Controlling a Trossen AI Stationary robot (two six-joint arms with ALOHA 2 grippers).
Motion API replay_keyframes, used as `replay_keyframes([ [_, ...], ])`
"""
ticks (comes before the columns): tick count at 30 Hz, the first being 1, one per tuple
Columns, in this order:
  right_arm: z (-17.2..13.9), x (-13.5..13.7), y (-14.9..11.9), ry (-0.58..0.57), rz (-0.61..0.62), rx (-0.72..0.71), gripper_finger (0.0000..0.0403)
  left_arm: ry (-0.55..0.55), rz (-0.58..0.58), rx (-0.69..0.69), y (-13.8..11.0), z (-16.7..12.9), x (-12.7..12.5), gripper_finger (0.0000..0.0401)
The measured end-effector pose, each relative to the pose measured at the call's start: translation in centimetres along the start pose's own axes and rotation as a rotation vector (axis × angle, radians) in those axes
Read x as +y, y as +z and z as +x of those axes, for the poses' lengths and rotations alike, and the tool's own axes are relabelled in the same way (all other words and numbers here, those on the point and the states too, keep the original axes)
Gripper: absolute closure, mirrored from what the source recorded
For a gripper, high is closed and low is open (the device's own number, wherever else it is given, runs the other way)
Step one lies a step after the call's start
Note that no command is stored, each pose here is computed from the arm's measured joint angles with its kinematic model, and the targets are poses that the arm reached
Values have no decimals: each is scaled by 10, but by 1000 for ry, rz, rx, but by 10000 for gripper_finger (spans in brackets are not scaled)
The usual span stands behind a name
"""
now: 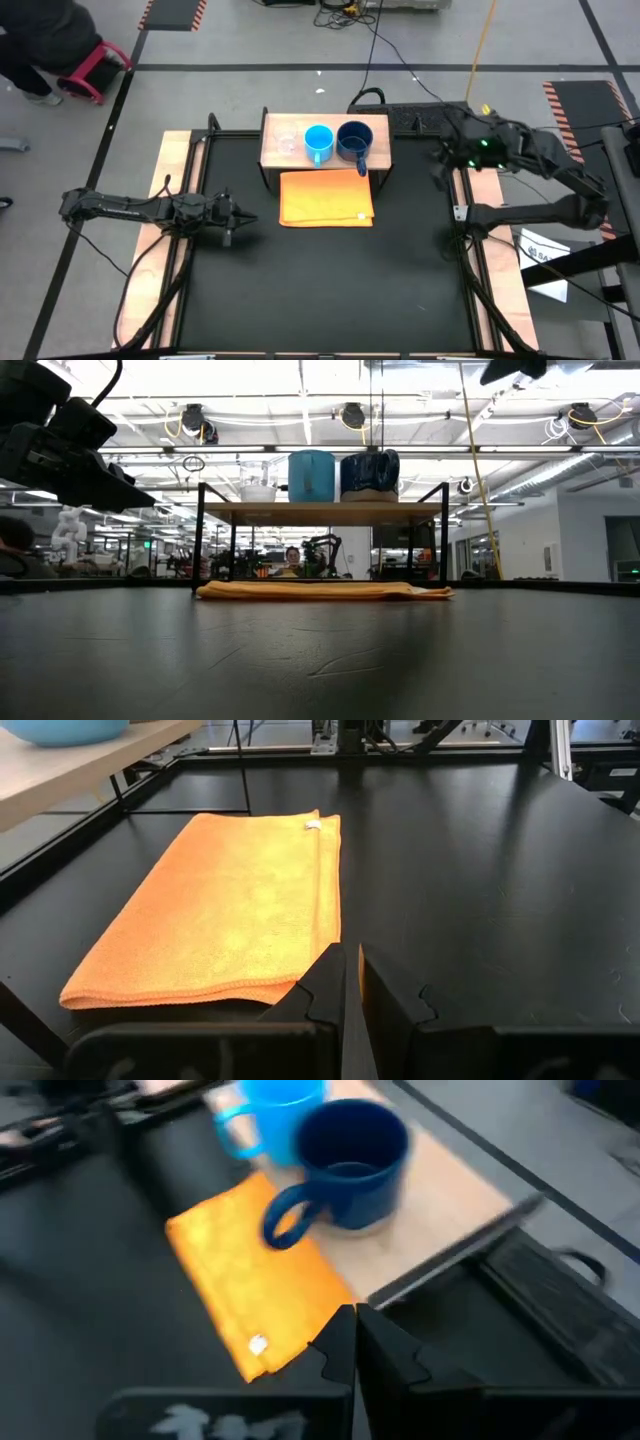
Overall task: Stack small to large cups/mugs on shelf
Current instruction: Return to Home Position
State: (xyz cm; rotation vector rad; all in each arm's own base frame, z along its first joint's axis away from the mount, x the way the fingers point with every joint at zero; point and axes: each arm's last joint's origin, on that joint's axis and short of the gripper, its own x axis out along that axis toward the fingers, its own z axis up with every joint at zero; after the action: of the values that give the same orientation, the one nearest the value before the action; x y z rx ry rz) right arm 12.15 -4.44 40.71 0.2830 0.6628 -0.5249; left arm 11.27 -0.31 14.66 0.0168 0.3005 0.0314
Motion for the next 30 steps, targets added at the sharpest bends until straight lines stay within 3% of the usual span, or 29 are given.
replay_keyframes([
  [13, 39, 0, -89, 385, -341, -186, 403, -1, -38, -39, 4, 0, 0, 364],
  [21, 49, 1, -111, 468, -431, -209, 403, 0, -64, -49, 5, 0, 0, 364],
  [30, 33, -4, -121, 488, -440, -295, 403, -1, -74, -89, 9, 0, 0, 364],
])
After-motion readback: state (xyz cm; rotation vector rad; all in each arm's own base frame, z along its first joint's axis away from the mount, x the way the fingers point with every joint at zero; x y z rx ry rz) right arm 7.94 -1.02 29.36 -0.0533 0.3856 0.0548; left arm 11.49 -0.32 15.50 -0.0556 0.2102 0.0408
